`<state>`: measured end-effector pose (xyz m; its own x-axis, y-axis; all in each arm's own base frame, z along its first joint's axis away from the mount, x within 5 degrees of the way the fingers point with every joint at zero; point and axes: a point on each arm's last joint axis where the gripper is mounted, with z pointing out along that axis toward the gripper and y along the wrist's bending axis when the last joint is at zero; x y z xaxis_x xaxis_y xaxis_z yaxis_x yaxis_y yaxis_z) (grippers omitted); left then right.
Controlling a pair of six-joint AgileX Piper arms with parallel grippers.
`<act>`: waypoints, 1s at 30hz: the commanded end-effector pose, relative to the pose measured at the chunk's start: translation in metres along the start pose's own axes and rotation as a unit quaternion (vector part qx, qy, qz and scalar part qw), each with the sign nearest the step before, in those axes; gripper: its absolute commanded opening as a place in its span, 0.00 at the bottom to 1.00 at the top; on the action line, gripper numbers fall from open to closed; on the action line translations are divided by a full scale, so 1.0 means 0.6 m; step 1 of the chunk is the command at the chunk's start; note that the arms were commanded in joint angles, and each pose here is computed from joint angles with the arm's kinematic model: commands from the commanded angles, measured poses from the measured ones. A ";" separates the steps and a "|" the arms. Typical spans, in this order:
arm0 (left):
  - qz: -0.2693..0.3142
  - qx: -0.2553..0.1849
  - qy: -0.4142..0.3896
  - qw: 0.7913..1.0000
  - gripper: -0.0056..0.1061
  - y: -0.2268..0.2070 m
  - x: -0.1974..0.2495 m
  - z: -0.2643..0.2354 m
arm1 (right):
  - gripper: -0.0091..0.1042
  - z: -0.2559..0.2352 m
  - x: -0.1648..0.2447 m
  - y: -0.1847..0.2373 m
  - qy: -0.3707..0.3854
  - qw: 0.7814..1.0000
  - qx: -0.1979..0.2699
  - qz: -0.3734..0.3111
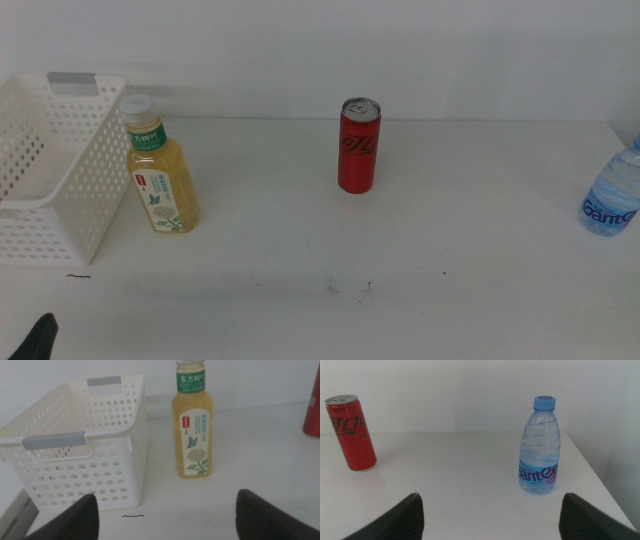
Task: Use arms to grab the bottles and put them into the dustbin to the left of the table.
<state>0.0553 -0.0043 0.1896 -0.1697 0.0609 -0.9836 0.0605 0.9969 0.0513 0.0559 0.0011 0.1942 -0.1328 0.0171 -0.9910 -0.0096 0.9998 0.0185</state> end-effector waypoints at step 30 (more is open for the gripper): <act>-0.030 0.194 -0.065 0.978 0.89 -0.074 -0.044 0.075 | 0.89 0.000 0.000 0.000 -0.005 1.000 0.001 -0.006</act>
<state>0.0977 -0.0487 0.2022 -0.0914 0.0116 -0.9957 0.4254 0.9046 -0.0285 0.0559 0.0011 0.1942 -0.1328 0.0171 -0.9910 -0.0096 0.9998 0.0185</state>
